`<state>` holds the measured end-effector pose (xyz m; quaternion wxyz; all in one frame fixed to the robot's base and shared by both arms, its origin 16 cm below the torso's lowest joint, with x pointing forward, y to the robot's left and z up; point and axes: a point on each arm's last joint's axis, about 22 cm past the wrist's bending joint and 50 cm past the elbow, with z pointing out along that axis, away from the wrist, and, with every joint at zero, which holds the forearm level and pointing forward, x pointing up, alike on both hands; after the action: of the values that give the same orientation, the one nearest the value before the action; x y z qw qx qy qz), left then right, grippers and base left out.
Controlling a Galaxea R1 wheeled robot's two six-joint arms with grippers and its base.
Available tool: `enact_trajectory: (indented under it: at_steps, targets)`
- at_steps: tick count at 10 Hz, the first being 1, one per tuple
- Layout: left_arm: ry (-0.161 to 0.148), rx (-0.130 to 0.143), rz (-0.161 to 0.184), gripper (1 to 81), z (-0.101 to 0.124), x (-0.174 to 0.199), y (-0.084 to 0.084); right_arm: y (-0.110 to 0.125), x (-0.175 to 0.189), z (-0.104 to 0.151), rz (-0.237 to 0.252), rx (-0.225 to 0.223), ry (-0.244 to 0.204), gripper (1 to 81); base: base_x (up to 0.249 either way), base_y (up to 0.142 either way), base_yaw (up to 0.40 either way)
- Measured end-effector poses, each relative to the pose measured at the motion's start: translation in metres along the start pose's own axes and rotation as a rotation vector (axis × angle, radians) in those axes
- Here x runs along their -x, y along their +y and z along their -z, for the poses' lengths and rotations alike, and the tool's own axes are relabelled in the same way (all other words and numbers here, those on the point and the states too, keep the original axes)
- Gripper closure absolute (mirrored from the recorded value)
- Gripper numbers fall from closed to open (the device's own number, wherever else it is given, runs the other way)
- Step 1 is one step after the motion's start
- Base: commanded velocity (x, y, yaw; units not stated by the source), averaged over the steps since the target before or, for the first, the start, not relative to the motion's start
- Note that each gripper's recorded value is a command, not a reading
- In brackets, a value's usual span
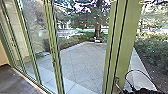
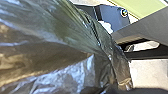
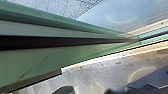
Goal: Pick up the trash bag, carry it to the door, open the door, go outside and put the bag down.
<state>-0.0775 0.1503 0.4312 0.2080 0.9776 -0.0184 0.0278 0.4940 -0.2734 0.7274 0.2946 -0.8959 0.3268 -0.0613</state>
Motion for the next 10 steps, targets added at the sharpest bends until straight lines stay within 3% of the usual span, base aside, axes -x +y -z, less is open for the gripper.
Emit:
enact_trajectory:
  at_steps: [2, 5, 10]
  targets:
    - [-0.028, -0.001, 0.013, 81.1, 0.002, 0.013, 0.001, 0.002, -0.005, -0.007, -0.005, 0.004, -0.014, 1.0, 0.000, 0.000, 0.000]
    - [-0.101, 0.001, 0.047, 81.1, 0.008, 0.049, 0.004, 0.002, -0.019, -0.018, 0.006, 0.000, -0.032, 1.0, 0.000, 0.000, 0.000]
    - [-0.120, 0.000, 0.059, 81.1, 0.011, 0.057, 0.004, -0.006, -0.035, -0.017, -0.023, -0.012, -0.006, 1.0, 0.000, 0.000, 0.000]
